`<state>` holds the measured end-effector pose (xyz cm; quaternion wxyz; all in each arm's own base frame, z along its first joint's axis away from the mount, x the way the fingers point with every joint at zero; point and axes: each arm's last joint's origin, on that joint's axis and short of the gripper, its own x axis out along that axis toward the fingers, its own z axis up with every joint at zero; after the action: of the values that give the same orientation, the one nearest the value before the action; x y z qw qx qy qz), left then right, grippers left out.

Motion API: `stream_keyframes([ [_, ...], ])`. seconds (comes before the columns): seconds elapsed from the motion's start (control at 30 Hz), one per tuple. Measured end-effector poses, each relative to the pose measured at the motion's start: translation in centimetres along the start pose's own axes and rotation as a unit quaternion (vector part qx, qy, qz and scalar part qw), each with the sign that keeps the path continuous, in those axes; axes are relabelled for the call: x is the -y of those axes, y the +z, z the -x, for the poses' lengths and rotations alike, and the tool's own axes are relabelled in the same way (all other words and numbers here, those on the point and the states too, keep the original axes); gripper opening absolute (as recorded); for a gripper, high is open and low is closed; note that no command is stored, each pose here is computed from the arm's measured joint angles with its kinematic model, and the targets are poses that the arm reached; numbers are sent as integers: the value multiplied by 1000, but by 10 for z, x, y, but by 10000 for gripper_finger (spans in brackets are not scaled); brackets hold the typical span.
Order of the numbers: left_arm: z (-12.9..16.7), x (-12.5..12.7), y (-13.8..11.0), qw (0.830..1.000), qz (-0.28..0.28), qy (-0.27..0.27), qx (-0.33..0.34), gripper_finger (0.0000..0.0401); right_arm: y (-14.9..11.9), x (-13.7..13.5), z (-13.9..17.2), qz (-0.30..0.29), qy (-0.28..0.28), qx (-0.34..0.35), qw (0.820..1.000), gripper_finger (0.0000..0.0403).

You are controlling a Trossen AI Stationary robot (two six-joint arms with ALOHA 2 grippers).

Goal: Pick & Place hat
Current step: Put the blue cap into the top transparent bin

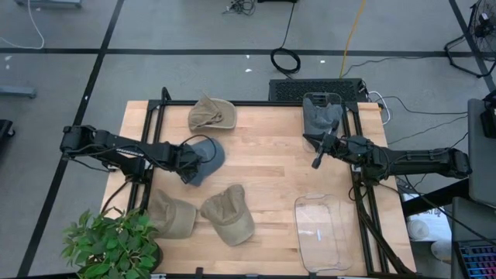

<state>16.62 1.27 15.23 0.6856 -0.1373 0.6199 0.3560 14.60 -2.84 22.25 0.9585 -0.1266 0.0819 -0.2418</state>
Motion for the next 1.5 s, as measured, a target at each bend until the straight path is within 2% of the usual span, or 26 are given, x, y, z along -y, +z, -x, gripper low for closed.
stream_keyframes([
  [0.13, 0, 0, 0, 1000, -1, 0, 0, 22, 0, 0, 0, 0, 0, 0, 1000, 0],
  [0.2, 0, 0, 0, 1000, -4, 0, 0, 9, 0, 0, 0, 0, 0, 0, 1000, 0],
  [0.5, 0, 0, 0, 1000, -10, -1, -1, 53, 0, 0, 0, 0, 0, 0, 1000, 0],
  [0.63, 0, 0, 0, 1000, -10, -1, -1, 46, 0, 0, 0, 0, 0, 0, 1000, 0],
  [0.9, 0, 0, 0, 1000, -14, -2, -1, 7, 0, 0, 0, 0, 0, 0, 1000, 0],
  [1.17, 0, 1, 1, 1000, -24, -7, 6, 46, 0, 0, 0, 0, 0, 0, 1000, 0],
  [1.37, 0, 5, 8, 999, -6, -20, 43, 50, 0, 0, 0, 0, 0, 0, 1000, 0],
  [1.5, 0, 6, 8, 998, -25, -20, 45, 50, 0, 0, 0, 0, 0, 0, 1000, 0],
])
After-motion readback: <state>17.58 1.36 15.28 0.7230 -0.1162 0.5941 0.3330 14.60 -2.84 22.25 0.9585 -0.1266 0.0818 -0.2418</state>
